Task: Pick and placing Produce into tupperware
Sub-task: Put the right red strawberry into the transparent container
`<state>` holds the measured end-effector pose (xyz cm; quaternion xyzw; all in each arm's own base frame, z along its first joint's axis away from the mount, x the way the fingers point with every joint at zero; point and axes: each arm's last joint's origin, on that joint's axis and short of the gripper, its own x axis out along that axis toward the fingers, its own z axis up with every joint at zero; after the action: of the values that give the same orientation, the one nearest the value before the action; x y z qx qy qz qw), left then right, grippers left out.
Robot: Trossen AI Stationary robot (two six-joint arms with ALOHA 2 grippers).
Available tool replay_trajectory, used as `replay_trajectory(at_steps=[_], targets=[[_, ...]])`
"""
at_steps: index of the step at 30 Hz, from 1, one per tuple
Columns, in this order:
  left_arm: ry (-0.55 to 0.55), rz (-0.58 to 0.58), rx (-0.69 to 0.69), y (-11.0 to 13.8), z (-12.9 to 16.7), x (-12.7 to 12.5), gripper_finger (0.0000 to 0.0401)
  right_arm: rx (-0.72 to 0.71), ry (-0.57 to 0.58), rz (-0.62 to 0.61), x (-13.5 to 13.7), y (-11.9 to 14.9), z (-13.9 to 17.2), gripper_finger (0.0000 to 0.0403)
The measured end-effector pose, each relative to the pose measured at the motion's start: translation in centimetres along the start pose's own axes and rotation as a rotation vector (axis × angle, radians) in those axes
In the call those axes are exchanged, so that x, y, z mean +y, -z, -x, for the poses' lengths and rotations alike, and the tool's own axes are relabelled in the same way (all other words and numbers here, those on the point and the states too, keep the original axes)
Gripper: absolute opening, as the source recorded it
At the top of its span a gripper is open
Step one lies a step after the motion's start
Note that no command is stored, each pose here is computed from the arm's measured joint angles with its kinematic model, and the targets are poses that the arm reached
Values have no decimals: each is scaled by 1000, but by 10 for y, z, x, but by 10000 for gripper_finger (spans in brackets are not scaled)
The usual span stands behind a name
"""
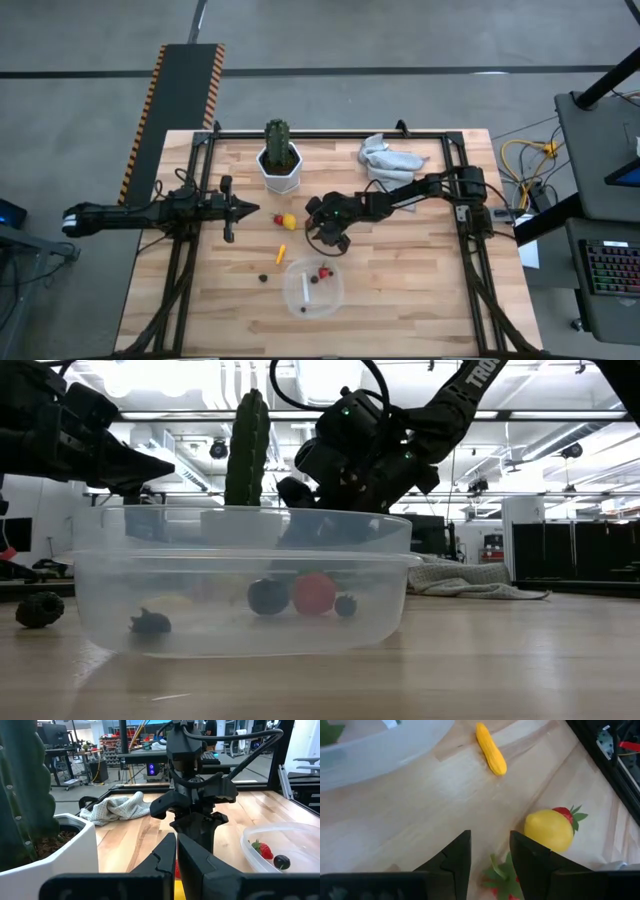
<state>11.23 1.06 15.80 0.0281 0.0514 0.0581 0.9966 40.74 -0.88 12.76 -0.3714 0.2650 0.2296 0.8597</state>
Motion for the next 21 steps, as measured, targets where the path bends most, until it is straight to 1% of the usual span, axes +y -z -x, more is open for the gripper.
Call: replay_trajectory(at_steps=[11,21], targets=[[0,0,2,0,0,0,0,-9,0,4,1,1,0,127],[0,0,2,0,0,0,0,-11,6,12,2,4,-2,112]])
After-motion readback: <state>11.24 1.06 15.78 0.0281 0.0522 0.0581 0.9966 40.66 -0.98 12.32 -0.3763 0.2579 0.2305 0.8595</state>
